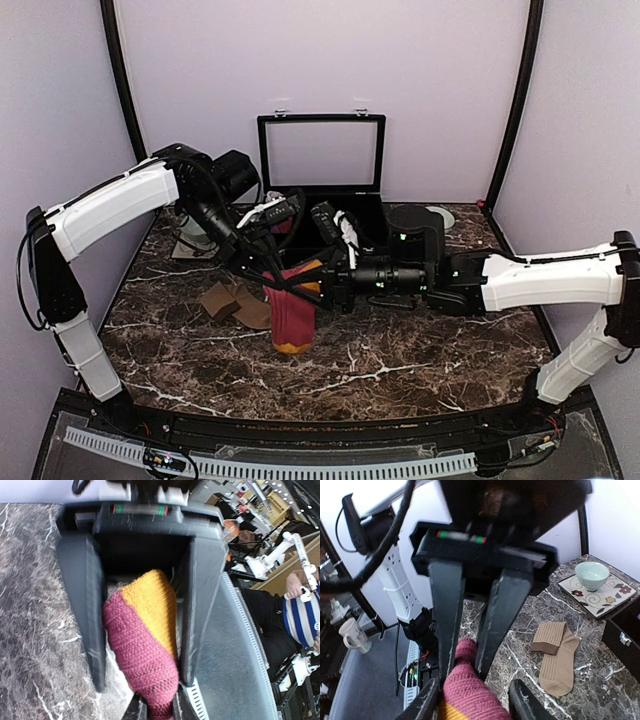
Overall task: Roll the socks
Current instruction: Roll the sock.
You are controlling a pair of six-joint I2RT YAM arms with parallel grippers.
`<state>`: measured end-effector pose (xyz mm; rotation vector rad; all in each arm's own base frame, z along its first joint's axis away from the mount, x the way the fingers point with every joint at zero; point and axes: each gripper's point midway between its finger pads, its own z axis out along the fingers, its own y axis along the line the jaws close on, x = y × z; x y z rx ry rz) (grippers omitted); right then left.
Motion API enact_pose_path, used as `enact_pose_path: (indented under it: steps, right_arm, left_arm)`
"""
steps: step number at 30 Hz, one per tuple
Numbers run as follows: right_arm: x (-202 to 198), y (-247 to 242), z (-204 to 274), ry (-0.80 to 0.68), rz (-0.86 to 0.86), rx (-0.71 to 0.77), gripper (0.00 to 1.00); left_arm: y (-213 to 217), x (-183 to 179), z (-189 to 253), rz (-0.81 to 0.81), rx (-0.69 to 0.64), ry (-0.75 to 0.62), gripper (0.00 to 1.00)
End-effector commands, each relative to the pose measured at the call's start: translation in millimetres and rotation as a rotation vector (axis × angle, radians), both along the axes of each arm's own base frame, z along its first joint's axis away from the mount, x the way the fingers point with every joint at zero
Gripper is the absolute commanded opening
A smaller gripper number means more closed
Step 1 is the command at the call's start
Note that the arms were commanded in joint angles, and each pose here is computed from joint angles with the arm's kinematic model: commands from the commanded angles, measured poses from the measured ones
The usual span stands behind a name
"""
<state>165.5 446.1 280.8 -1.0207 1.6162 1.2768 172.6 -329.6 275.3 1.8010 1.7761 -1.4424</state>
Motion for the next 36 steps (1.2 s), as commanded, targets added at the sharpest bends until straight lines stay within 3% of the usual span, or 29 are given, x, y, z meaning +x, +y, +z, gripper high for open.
enact_pose_path:
  steps: [1, 4, 7, 11, 15, 19, 24, 27, 30, 31, 36]
  right_arm:
    - [-11, 6, 21, -0.062, 0.001, 0.009, 0.36]
    - [-16, 4, 22, -0.059, 0.004, 0.007, 0.24]
    - [-17, 0, 28, -0.06, -0.018, 0.025, 0.22]
    - [-20, -1, 39, -0.05, -0.009, 0.052, 0.34]
    - [-24, 5, 36, -0.015, 0.019, 0.039, 0.39]
    - [-25, 4, 28, 0.008, 0.022, 0.023, 0.32]
    - [-26, -4, 17, 0.028, 0.009, 0.005, 0.34]
    - [-26, -5, 19, 0.032, 0.004, 0.012, 0.26]
    - [-25, -2, 16, 0.044, 0.007, -0.005, 0.03]
    - [-24, 0, 15, 0.051, 0.006, -0.012, 0.0]
    - [-7, 13, 15, 0.121, -0.025, -0.043, 0.0]
  left_arm:
    - [4, -15, 22, -0.037, -0.052, 0.106, 0.0]
    - [7, -19, 24, -0.048, -0.051, 0.113, 0.0]
    - [10, -20, 19, -0.049, -0.033, 0.088, 0.0]
    - [13, -20, 17, -0.043, -0.017, 0.056, 0.0]
    - [14, -19, 15, -0.038, -0.008, 0.043, 0.0]
    - [15, -20, 15, -0.042, -0.012, 0.053, 0.0]
    - [15, -21, 18, -0.044, -0.023, 0.048, 0.0]
    - [14, -18, 18, -0.04, -0.022, 0.037, 0.0]
    - [11, -14, 23, -0.025, -0.025, 0.015, 0.0]
    - [11, -11, 25, -0.016, -0.027, 0.003, 0.0]
    - [11, 8, 37, 0.067, -0.028, -0.149, 0.01]
